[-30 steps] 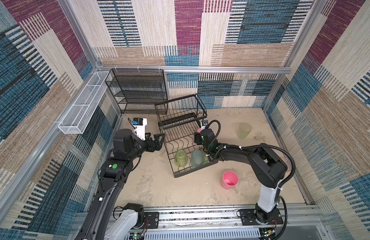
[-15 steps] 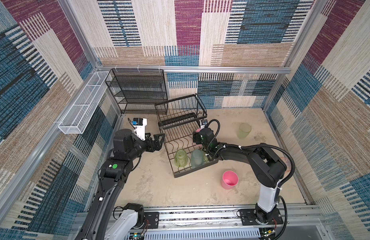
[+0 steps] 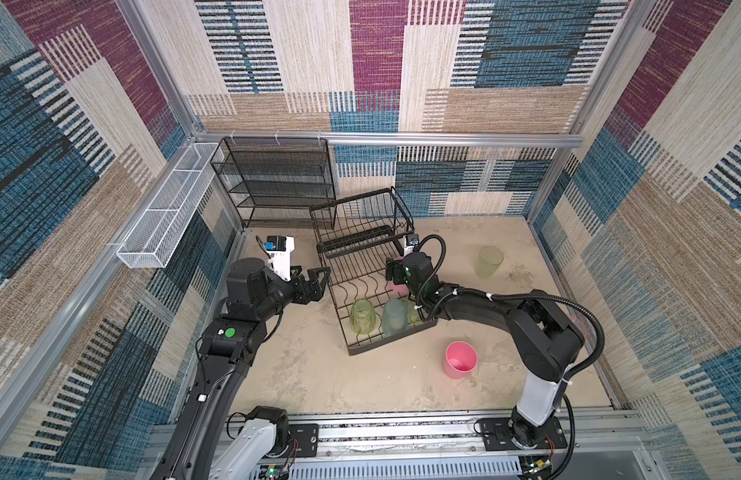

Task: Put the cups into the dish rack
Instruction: 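Lower the pink cup upside down onto the rack and open the right gripper, then raise the right gripper and move it over the light green cup on the table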

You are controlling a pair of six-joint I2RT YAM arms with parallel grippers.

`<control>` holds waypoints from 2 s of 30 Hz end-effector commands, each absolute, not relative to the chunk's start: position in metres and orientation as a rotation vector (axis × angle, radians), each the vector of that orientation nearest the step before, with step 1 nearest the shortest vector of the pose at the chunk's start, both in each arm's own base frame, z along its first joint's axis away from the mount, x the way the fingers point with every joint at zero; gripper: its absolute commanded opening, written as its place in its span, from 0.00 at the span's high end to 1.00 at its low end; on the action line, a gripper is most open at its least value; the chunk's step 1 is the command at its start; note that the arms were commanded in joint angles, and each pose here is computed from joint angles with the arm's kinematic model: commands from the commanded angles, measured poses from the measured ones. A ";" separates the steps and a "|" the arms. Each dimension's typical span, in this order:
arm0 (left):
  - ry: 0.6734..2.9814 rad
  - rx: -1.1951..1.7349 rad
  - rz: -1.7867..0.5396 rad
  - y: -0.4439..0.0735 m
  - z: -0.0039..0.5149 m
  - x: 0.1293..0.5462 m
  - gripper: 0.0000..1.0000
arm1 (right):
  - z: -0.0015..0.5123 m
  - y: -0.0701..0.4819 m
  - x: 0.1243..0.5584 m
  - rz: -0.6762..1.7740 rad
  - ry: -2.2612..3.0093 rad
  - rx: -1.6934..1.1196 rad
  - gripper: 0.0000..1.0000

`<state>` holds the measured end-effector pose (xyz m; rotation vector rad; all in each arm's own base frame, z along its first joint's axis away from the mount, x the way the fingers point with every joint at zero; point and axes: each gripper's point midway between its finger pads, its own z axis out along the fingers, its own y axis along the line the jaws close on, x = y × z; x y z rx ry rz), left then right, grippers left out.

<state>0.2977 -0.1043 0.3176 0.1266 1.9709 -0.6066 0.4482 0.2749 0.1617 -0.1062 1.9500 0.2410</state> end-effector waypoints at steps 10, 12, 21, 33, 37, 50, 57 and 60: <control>1.949 0.127 -0.631 -0.107 0.323 0.298 0.06 | 0.187 0.260 0.434 0.254 1.921 -0.069 0.03; 1.946 0.126 -0.629 -0.106 0.324 0.298 0.06 | 0.190 0.256 0.429 0.255 1.920 -0.065 0.03; 1.938 0.139 -0.647 -0.109 0.326 0.296 0.05 | 0.199 0.214 0.400 0.175 1.963 0.008 0.05; 1.910 0.215 -0.780 -0.129 0.333 0.287 0.06 | 0.206 0.093 0.404 0.230 2.023 0.370 0.13; 1.881 0.328 -0.899 -0.151 0.339 0.275 0.06 | 0.208 0.070 0.421 0.210 2.076 0.394 0.16; 1.848 0.596 -1.052 -0.204 0.339 0.236 0.06 | 0.171 0.026 0.485 0.044 2.322 0.367 0.33; 1.847 0.610 -1.047 -0.205 0.339 0.234 0.06 | 0.151 0.006 0.495 -0.036 2.372 0.385 0.40; 1.844 0.616 -1.052 -0.206 0.340 0.233 0.06 | 0.143 0.004 0.496 -0.047 2.391 0.378 0.41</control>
